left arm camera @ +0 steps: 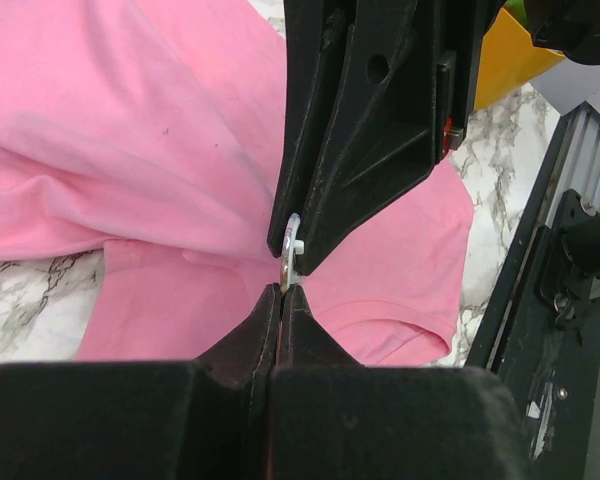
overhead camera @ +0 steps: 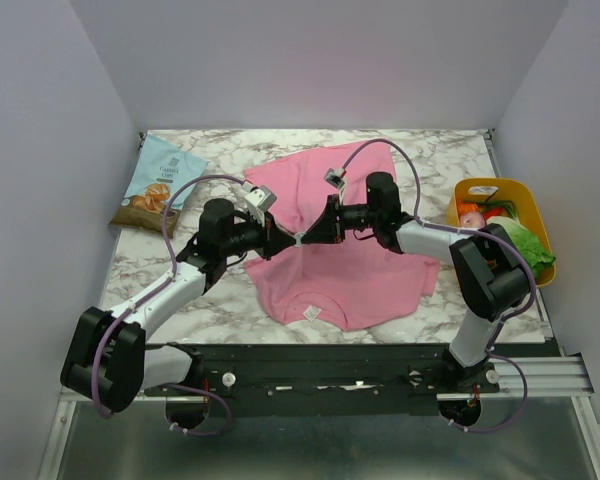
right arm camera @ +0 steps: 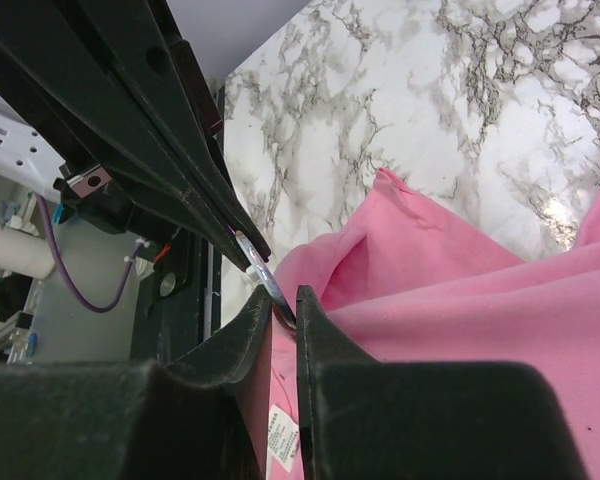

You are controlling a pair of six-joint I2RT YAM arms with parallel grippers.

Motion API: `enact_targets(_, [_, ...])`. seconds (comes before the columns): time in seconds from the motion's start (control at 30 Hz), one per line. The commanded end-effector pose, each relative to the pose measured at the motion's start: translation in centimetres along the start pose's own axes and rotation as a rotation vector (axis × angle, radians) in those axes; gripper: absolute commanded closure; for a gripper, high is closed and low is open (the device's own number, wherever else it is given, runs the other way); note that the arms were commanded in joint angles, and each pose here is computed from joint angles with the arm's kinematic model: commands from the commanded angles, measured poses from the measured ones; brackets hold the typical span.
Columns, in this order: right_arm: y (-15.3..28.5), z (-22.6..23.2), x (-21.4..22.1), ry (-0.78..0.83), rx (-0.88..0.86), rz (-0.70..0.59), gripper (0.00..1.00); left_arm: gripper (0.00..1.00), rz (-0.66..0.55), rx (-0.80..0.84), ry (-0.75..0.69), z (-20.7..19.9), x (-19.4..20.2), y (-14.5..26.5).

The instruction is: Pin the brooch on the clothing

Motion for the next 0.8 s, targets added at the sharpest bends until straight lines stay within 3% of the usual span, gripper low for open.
enact_targets(0.0, [-0.8, -0.9, -0.4, 0.008, 0.041, -0.016, 0.85, 1.0, -0.049, 0.052, -0.028, -1.3, -1.5, 0.1])
enact_targets(0.33, [-0.7, -0.7, -0.6, 0.017, 0.046, -0.02, 0.85, 1.0, -0.033, -0.043, -0.026, -0.2, -0.7, 0.7])
enact_targets(0.43, [-0.6, -0.5, -0.7, 0.019, 0.049, -0.023, 0.8, 1.0, -0.029, -0.101, -0.024, 0.4, -0.5, 1.1])
enact_targets(0.57, [-0.4, -0.4, -0.8, 0.029, 0.064, -0.036, 0.6, 1.0, -0.029, -0.155, -0.024, 0.9, -0.4, 1.7])
enact_targets(0.77, [0.3, 0.4, -1.4, 0.07, 0.09, -0.072, 0.41, 1.0, 0.008, -0.231, -0.018, 2.0, 0.3, 2.2])
Point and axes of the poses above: each gripper's point midway between its finger pads, its own y axis back along the fingers, its own z axis along the line the jaws close on, x = y × z, the point moved 1 cm from there along y, back along the fingers, and after that the axes turned 15 degrees about -y, right-handed, at the moved point
